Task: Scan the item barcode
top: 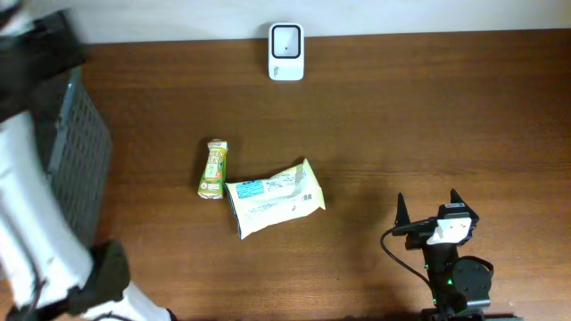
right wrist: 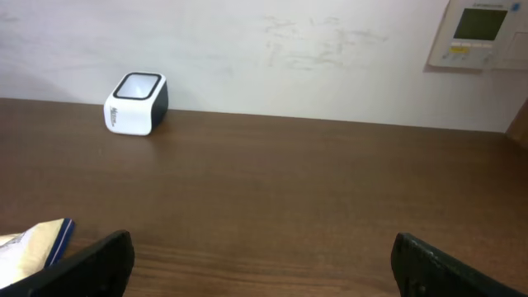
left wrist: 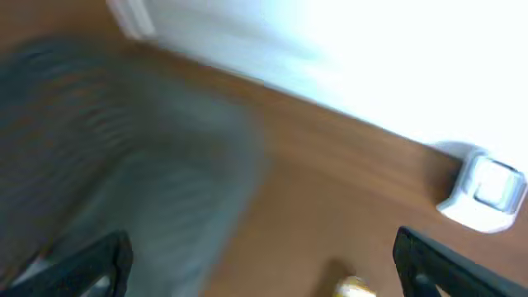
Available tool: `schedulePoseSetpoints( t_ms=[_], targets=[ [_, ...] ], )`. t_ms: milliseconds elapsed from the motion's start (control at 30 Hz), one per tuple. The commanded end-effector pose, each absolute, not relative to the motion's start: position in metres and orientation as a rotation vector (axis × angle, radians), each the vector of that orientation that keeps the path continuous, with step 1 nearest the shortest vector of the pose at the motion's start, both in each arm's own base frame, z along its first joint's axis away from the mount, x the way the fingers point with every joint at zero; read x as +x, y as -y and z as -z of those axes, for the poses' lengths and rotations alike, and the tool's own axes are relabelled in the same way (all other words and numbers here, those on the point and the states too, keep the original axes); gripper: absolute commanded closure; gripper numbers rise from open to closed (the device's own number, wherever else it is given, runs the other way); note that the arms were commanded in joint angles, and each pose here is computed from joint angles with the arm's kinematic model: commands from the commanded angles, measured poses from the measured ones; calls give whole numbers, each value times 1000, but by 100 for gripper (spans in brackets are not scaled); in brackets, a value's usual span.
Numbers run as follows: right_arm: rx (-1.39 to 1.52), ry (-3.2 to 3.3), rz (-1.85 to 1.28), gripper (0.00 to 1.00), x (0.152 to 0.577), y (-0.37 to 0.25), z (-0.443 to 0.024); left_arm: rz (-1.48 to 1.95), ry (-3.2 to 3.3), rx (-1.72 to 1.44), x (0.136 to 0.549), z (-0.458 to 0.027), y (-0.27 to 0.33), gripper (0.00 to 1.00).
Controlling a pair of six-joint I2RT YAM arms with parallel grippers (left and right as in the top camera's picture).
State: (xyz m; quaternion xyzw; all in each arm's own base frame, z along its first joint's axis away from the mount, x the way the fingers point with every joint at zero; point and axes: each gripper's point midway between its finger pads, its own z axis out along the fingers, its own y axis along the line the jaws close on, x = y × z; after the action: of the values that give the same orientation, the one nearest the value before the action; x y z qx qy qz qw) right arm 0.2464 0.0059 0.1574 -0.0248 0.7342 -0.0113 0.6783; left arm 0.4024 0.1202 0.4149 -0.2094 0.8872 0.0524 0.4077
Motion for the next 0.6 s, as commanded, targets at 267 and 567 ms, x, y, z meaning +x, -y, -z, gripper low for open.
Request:
schedulePoseSetpoints(
  t_ms=[267,567],
  targets=[
    [-51,-1656,32,1,246,-5,-154,-271,-2546,-1624,269,-144,-290,1],
    [-51,-1656,32,1,246,-5,-154,-270,-2709,-1554,242,-37,-267,28]
  ],
)
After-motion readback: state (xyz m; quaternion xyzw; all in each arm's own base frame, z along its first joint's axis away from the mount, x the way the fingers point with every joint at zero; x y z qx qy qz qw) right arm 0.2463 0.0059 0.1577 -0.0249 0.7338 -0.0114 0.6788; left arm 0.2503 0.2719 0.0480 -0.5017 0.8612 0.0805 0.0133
